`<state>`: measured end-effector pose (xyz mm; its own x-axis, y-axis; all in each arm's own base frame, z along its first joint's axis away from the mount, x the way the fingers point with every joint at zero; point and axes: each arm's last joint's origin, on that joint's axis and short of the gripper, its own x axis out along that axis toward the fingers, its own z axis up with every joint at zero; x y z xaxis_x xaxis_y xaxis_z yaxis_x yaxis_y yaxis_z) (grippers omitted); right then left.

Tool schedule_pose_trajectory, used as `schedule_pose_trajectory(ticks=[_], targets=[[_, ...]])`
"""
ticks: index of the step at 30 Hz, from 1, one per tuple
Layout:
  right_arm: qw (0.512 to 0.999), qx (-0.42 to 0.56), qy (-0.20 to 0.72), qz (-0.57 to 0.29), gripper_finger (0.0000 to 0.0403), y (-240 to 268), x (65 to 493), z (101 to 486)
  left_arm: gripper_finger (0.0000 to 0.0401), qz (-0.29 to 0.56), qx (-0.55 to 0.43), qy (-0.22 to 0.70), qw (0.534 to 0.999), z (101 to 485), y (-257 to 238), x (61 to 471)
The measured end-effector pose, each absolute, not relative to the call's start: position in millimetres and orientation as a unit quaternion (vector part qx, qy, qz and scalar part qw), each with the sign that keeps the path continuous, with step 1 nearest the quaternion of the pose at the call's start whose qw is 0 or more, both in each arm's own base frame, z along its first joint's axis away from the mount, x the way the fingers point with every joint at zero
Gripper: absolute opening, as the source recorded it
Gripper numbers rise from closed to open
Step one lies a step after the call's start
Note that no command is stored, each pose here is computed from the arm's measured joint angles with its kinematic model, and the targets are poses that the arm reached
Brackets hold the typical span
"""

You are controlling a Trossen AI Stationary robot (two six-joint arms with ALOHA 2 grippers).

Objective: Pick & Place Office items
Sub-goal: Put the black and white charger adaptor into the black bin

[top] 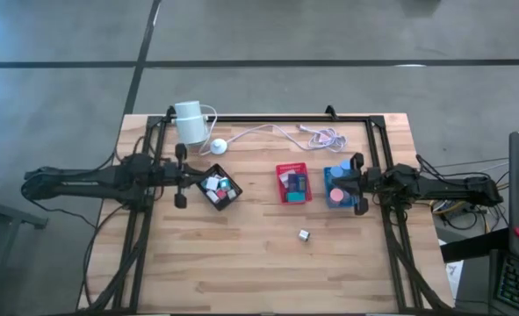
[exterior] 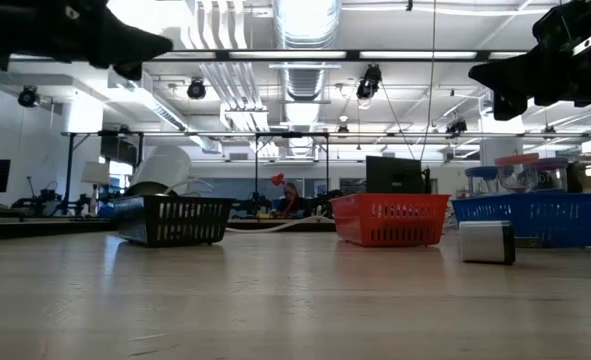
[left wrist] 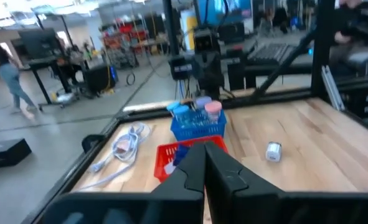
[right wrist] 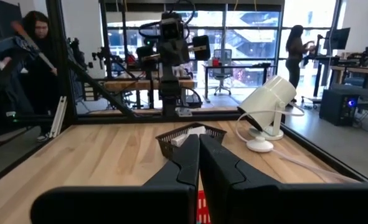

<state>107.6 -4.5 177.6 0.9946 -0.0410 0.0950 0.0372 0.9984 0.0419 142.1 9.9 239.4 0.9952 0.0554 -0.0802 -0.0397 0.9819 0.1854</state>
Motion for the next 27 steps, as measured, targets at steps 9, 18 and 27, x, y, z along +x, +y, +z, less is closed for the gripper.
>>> schedule_pose_trajectory(ticks=[9, 18, 27], targets=[[0.999, 0.003, -0.033, -0.021, 0.0008, -4.7, 109.9, 175.0, 0.0002, 0.058, 0.039, -0.024, 0.997, 213.8, 9.8, 111.9], [0.999, -0.001, -0.027, -0.023, 0.0008, -4.8, 111.4, 173.9, 0.0001, 0.062, 0.024, -0.021, 0.998, 178.5, 9.8, 108.8], [0.999, 0.002, -0.034, -0.023, 0.0008, -4.8, 111.2, 175.3, 0.0001, 0.039, 0.043, -0.015, 0.998, 172.4, 8.5, 109.0]])
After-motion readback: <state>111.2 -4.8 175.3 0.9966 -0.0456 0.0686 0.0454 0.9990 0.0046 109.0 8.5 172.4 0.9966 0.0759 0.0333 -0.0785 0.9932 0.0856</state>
